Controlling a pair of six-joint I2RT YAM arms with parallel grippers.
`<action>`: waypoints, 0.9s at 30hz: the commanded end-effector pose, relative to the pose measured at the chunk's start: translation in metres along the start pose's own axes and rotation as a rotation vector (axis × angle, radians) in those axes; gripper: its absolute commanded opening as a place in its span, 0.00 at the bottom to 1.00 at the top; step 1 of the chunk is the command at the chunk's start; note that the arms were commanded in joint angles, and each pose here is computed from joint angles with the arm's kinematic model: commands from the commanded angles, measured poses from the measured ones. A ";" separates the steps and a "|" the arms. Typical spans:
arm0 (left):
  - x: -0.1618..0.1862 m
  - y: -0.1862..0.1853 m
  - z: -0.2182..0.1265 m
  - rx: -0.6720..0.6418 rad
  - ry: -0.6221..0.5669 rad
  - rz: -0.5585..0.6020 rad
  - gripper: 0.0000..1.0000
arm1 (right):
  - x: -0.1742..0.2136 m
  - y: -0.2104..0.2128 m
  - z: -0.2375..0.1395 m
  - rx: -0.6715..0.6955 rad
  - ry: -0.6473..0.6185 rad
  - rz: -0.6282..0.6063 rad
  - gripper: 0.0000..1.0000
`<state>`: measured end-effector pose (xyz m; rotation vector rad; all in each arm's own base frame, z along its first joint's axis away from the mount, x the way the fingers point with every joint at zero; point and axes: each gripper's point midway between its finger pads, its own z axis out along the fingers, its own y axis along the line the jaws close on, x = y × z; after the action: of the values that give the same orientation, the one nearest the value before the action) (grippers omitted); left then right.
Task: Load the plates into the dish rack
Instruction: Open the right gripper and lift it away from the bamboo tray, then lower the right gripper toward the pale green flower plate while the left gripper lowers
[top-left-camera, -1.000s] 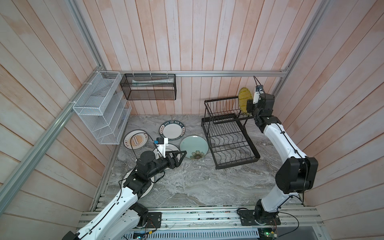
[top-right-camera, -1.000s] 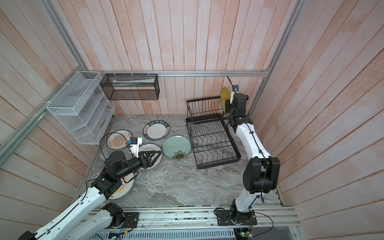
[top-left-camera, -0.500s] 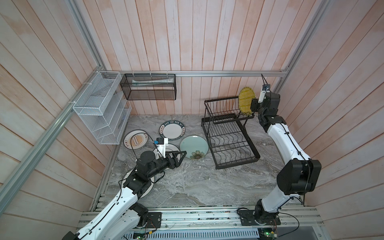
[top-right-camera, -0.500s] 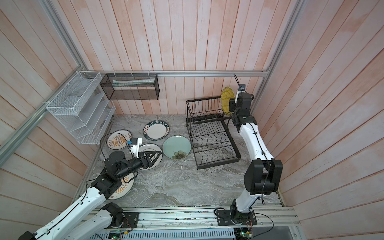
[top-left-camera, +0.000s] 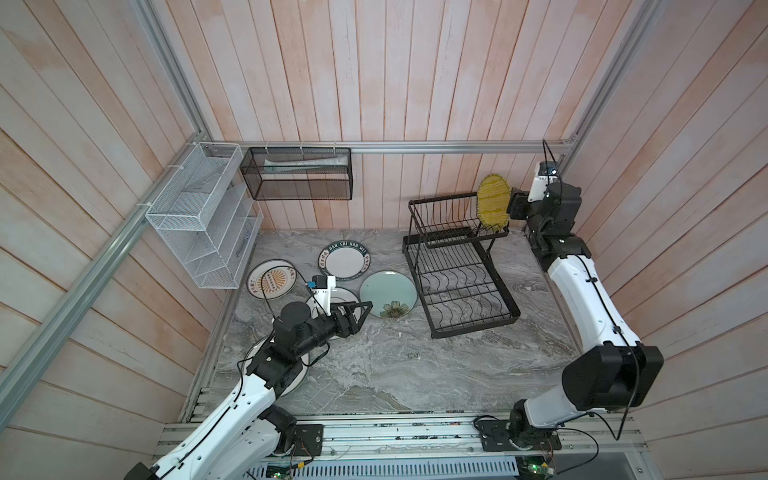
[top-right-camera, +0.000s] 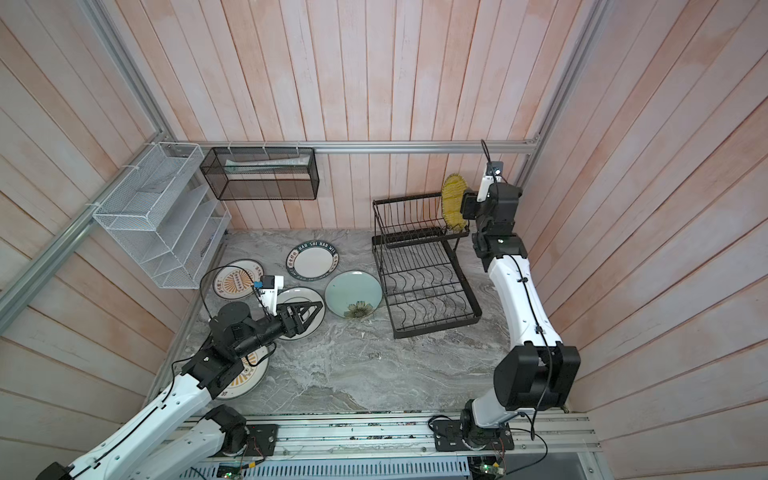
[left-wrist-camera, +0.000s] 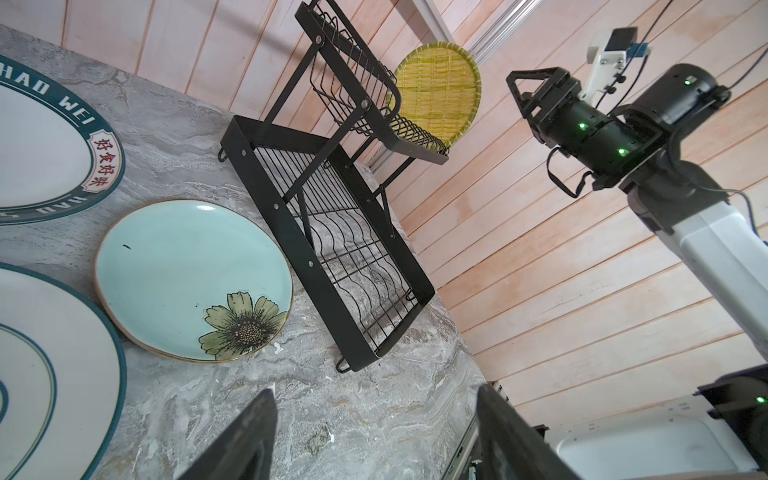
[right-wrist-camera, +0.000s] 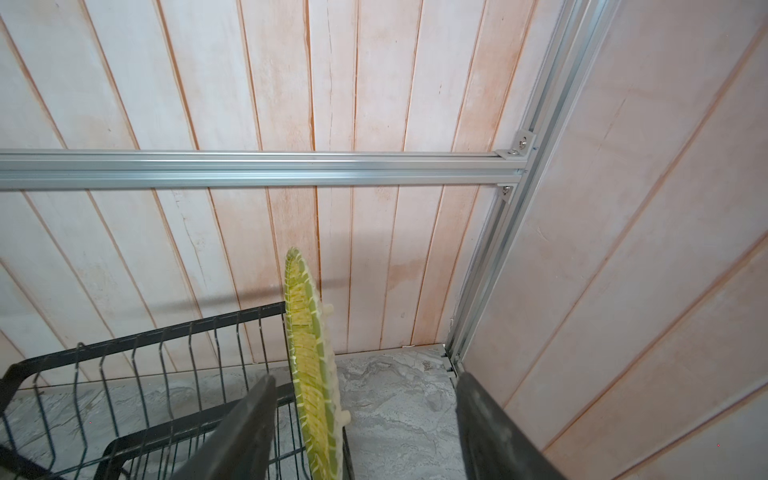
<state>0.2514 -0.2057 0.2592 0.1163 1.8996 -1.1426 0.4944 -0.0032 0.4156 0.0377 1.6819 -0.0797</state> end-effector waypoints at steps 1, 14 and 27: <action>-0.010 -0.004 -0.002 -0.005 -0.033 0.015 0.76 | 0.004 0.012 -0.017 -0.088 0.010 0.039 0.69; -0.004 0.020 0.010 -0.085 -0.035 -0.017 0.76 | 0.100 0.055 -0.101 -0.361 0.063 0.371 0.69; 0.007 0.057 0.033 -0.228 0.017 -0.065 0.76 | 0.225 0.117 -0.137 -0.488 0.367 0.444 0.65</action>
<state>0.2859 -0.2011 0.1986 -0.0280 2.0789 -0.9848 0.3471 0.1041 0.2019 0.0859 1.9857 0.6536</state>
